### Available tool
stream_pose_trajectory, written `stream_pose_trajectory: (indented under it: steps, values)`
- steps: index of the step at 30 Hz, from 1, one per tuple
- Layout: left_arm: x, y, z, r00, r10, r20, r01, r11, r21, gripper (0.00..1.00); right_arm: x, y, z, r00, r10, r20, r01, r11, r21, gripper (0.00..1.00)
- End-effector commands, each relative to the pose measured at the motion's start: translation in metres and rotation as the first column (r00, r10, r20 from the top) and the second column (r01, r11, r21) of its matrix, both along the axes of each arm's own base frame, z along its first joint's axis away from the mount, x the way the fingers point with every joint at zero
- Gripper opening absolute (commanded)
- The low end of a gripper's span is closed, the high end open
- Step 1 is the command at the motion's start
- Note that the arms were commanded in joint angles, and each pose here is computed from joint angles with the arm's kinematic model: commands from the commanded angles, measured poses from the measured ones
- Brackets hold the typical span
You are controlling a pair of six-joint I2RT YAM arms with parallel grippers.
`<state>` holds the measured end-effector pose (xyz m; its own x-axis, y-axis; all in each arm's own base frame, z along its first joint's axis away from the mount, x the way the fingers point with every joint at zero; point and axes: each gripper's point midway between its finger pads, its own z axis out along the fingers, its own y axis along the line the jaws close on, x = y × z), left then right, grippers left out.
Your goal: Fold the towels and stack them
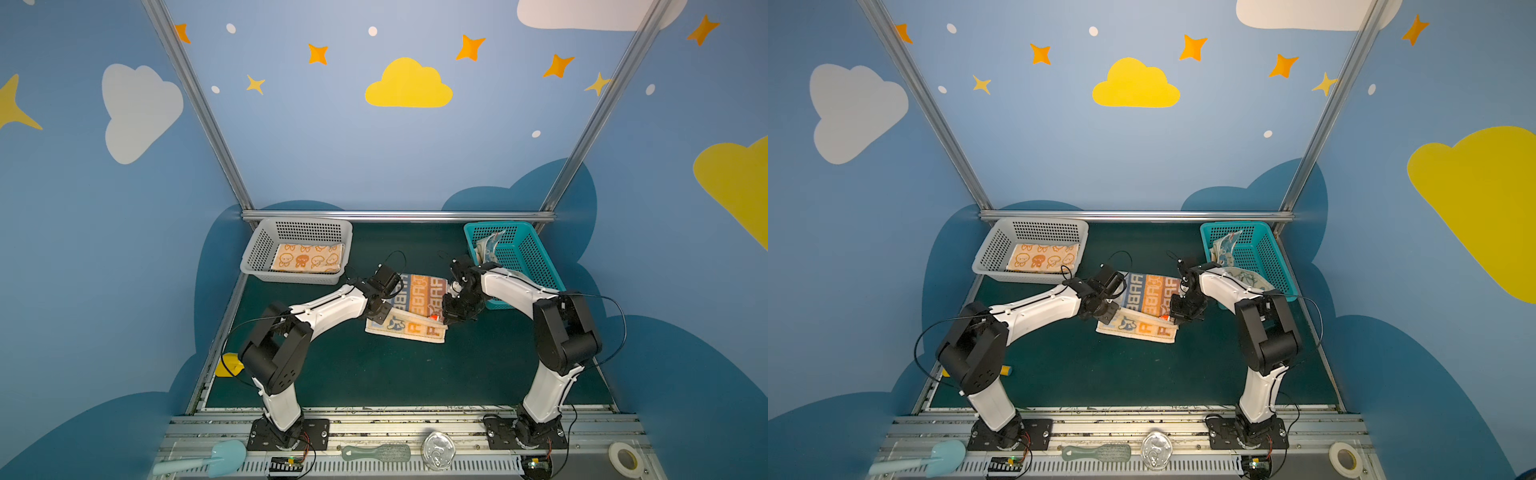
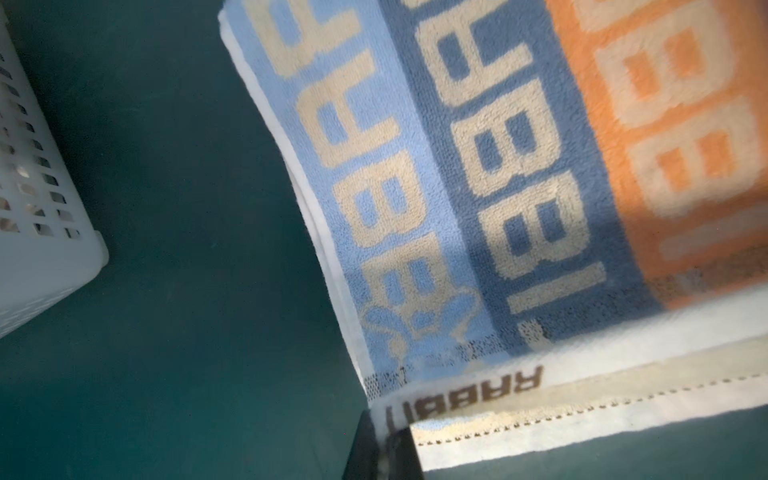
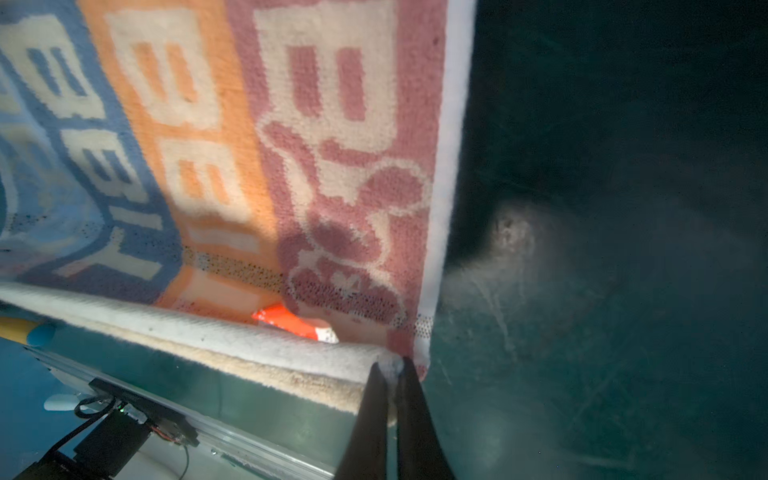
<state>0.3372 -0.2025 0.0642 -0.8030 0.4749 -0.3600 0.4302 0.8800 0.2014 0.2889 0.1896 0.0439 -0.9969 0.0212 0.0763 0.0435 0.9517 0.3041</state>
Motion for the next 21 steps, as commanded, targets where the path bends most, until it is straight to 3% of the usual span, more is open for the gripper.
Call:
stream_pose_trajectory:
  steps: [1, 9, 21]
  values:
    - [0.003, 0.024, -0.006, 0.998, 0.058, 0.019, -0.059, 0.993, 0.101, 0.04, -0.006, -0.010, -0.010, 1.000, -0.015, -0.020, 0.014, 0.998, -0.053, 0.00]
    - [0.012, 0.028, 0.008, 0.995, 0.053, 0.086, -0.063, 0.990, 0.123, 0.04, -0.001, -0.007, 0.004, 1.000, 0.000, 0.010, 0.001, 0.999, -0.053, 0.00]
    - [0.076, 0.031, 0.071, 0.958, -0.078, 0.276, 0.033, 0.986, 0.165, 0.03, 0.040, 0.003, 0.081, 0.990, 0.007, 0.144, -0.007, 1.000, -0.005, 0.00]
